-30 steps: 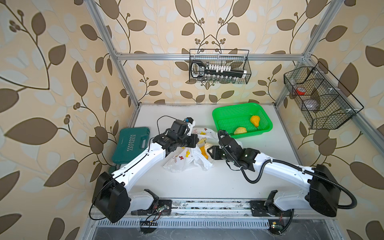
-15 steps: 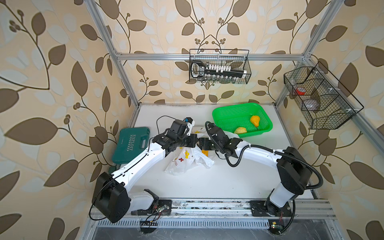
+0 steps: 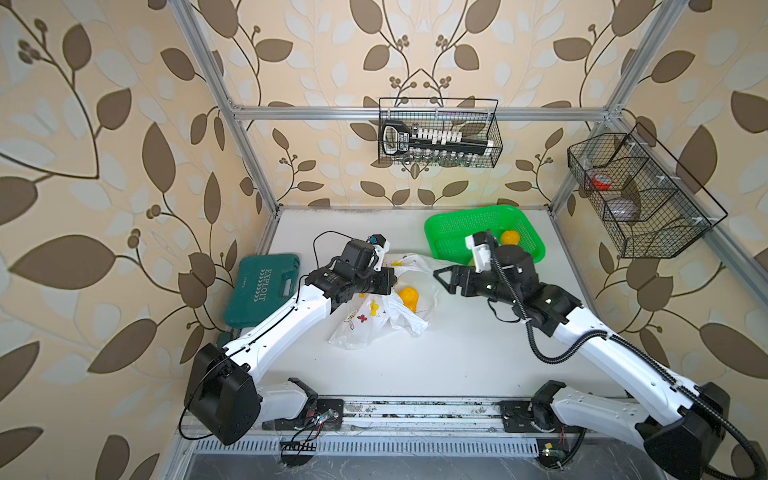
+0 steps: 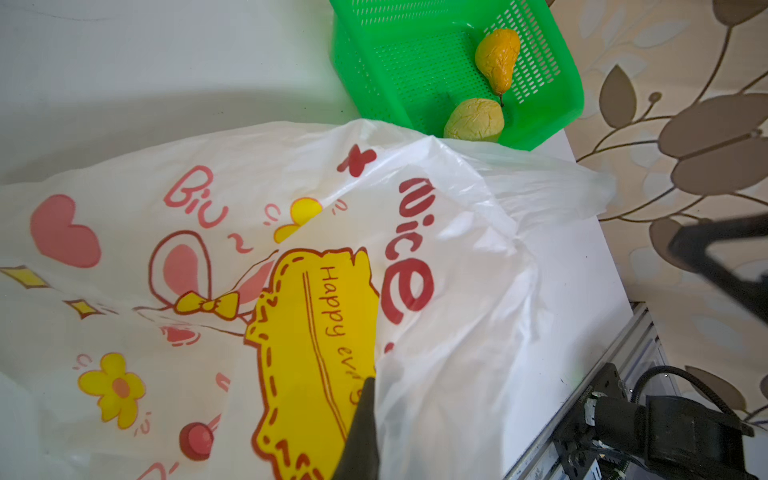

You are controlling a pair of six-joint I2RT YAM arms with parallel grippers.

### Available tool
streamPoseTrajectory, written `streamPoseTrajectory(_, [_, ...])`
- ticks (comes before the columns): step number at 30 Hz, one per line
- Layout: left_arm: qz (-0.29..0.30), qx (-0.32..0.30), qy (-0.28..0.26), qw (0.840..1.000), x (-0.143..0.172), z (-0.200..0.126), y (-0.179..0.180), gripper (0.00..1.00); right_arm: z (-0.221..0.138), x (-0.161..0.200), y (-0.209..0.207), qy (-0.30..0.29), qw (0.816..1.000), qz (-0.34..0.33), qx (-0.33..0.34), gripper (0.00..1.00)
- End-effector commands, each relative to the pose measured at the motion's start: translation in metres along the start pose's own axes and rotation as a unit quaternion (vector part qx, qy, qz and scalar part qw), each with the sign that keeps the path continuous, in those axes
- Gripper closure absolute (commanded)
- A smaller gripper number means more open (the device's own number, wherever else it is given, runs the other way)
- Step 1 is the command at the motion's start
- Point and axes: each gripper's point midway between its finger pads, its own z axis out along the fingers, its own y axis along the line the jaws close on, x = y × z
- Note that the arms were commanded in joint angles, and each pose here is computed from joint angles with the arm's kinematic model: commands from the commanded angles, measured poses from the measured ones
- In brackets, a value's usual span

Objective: Place the pears into plastic bags & tie knots
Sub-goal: Pick up the pear from the basket.

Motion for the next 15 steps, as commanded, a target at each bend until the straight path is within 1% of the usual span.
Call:
streamPoseTrajectory(1, [0.002,0.005,-0.014,1.000,-0.008,-0.002,-0.005,1.00,-0.004,-0.028,-0.074,-0.024,0.993,0.030,0.116,0.10])
streamPoseTrajectory(3, [0.001,0.008,-0.015,1.000,-0.009,-0.002,-0.005,1.00,-0.001,-0.051,-0.117,-0.046,0.982,0.045,0.176,0.10])
streamPoseTrajectory(5, [0.001,0.011,-0.013,1.000,-0.009,-0.001,-0.006,1.00,0.011,-0.068,-0.158,-0.045,0.968,0.046,0.242,0.10])
streamPoseTrajectory(7, [0.001,0.012,-0.012,1.000,-0.009,0.000,-0.007,1.00,0.033,-0.075,-0.188,-0.009,0.958,0.029,0.286,0.08])
streamPoseTrajectory(8, [0.000,0.013,-0.012,1.000,-0.010,0.001,-0.008,1.00,0.041,-0.078,-0.196,0.009,0.953,0.021,0.303,0.07])
streamPoseTrajectory(10, [0.000,0.015,-0.012,1.000,-0.010,0.002,-0.008,1.00,0.064,-0.072,-0.211,0.067,0.946,0.007,0.318,0.06])
streamPoseTrajectory(12, [-0.002,0.016,-0.013,1.000,-0.011,0.003,-0.008,1.00,0.078,-0.065,-0.225,0.102,0.937,0.003,0.334,0.05])
streamPoseTrajectory(15, [-0.002,0.019,-0.015,1.000,-0.012,0.002,-0.009,1.00,0.092,-0.054,-0.235,0.136,0.931,0.000,0.338,0.05])
